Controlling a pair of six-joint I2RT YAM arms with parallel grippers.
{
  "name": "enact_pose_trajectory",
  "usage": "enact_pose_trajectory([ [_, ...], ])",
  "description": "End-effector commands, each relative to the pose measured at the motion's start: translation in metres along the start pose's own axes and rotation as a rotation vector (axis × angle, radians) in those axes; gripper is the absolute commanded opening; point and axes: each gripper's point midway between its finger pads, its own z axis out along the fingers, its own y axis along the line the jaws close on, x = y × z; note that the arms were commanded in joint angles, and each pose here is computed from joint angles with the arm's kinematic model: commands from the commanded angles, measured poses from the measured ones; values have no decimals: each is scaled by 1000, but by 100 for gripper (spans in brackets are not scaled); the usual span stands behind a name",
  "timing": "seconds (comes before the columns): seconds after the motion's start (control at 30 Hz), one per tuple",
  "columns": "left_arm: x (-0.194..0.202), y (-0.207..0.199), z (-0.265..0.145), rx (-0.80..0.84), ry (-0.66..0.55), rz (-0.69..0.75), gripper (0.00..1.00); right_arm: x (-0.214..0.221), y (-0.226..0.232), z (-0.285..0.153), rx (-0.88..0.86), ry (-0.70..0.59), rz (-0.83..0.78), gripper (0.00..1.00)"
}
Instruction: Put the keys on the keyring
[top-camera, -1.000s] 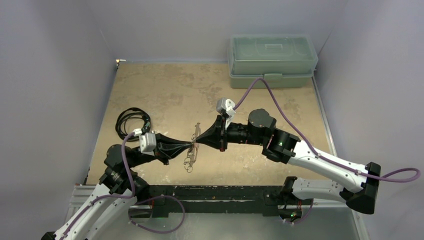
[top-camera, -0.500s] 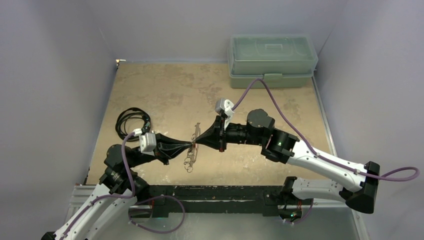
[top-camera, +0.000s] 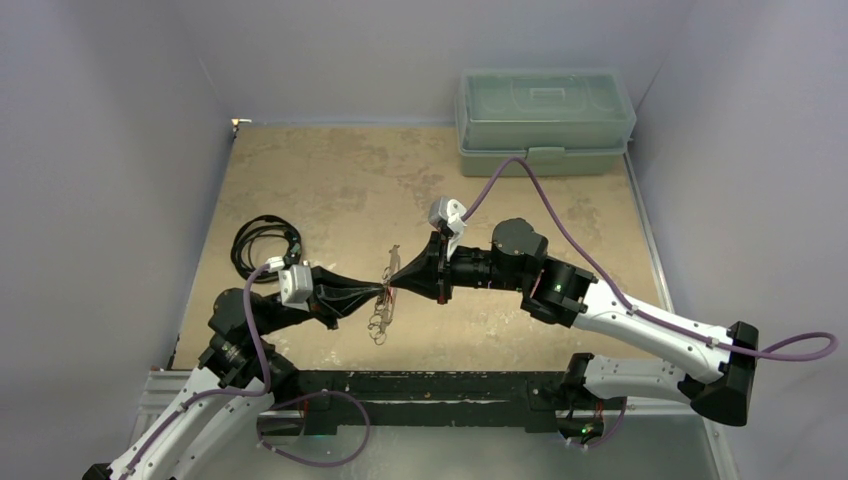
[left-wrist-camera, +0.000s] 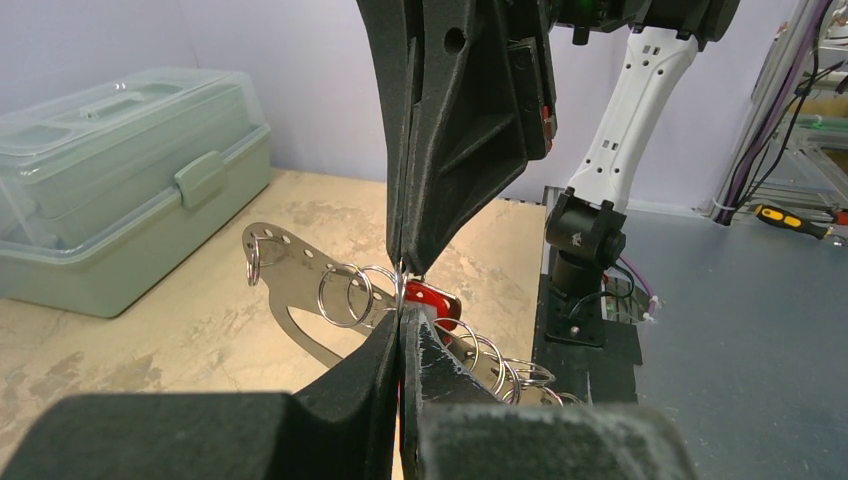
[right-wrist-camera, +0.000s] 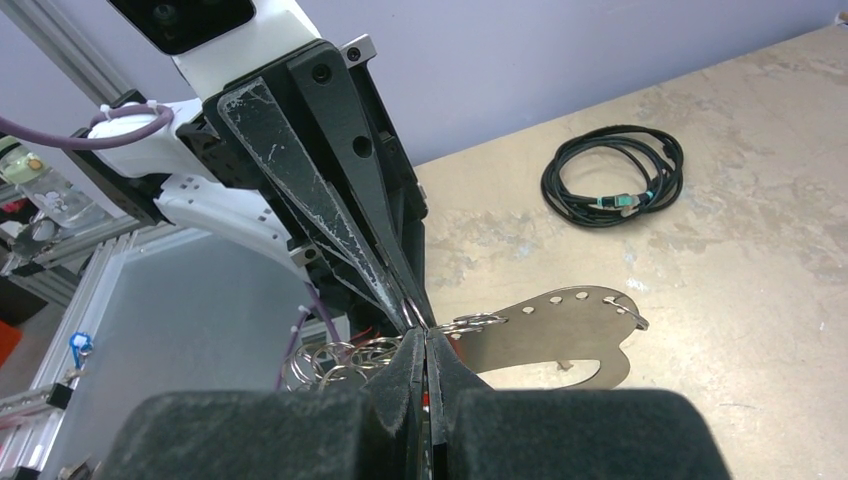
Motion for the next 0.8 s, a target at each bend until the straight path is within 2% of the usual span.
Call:
enact_pose_trajectory([
  [0.0,-25,-1,2,1,-54,58,0,-25,8,0,-12,-66,-29,0],
  [0.77,-24,-1,2,-1,-51,58,0,-36,17,-2,-22,-88,-39,0],
])
